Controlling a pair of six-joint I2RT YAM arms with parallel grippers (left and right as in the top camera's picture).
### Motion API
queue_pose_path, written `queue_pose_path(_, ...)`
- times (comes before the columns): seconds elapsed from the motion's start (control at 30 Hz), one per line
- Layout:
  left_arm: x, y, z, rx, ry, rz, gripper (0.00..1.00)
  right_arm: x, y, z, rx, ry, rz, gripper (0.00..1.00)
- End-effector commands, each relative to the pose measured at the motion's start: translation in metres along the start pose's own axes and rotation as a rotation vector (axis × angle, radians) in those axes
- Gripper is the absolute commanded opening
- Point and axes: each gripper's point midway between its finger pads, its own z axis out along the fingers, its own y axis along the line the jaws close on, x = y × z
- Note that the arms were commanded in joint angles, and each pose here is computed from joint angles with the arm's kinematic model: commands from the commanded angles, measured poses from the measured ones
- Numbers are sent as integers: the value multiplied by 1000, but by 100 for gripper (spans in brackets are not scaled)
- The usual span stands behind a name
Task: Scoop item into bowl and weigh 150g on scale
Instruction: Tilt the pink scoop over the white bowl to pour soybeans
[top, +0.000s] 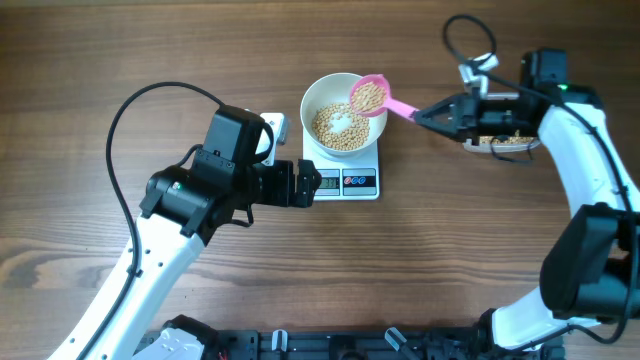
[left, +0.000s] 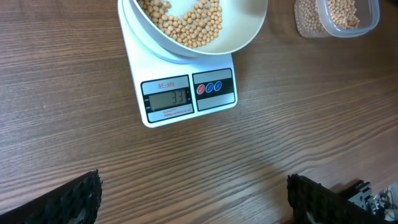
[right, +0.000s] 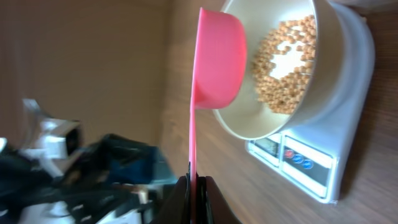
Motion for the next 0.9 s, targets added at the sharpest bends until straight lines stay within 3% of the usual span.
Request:
queue_pose_path(0.0, 2, -2, 2, 8, 10, 23, 100, 3, -11, 9, 219, -3, -63, 5)
queue_pose_path(0.2, 2, -2, 2, 8, 10, 23, 100, 1, 2, 18, 431, -27, -244, 4)
queue_pose_path(0.57, 2, -2, 2, 8, 10, 23, 100, -14, 40, 35, 675, -135, -620, 4)
queue_pose_path(0.87, 2, -2, 2, 8, 10, 23, 100, -20, 49, 46, 805, -154, -805, 4)
